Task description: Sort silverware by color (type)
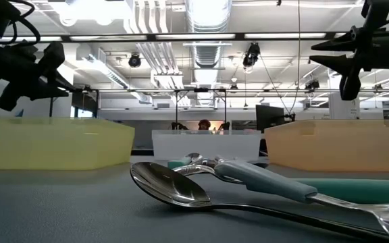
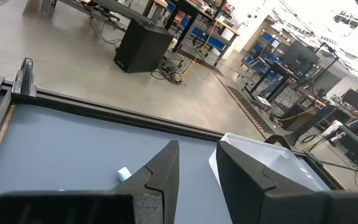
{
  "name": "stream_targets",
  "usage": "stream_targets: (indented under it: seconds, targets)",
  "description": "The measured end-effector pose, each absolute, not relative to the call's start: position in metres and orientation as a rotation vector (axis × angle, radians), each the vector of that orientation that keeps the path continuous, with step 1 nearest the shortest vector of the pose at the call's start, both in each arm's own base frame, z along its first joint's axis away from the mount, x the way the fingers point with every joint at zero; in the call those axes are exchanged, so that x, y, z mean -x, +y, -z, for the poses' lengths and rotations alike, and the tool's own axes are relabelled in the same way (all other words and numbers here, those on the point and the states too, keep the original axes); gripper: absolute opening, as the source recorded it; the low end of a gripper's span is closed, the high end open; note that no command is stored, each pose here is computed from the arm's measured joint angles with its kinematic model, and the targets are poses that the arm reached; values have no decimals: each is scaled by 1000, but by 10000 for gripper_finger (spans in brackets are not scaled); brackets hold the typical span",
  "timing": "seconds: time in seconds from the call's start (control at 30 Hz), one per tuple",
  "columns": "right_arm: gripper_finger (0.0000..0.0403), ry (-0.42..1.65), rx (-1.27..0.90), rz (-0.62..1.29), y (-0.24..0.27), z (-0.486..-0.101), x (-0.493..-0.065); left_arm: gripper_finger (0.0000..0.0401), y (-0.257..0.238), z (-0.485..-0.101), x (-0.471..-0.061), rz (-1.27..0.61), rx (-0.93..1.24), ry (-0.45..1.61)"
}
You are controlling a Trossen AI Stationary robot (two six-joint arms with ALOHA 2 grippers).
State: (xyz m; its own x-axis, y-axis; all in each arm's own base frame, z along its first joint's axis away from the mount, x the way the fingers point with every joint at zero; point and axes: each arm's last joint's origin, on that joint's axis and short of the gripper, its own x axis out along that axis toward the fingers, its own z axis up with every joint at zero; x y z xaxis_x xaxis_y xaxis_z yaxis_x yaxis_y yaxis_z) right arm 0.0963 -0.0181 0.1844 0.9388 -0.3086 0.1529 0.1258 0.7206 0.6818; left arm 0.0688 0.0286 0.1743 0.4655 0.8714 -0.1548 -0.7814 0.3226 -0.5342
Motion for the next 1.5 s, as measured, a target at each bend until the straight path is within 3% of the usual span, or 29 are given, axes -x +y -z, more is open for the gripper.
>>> stream_targets:
  seconds: [1.5]
  targets:
    - [82,-264,-685,250,-18,-185,-96,89,29,-174,-69,-1092,597,-172]
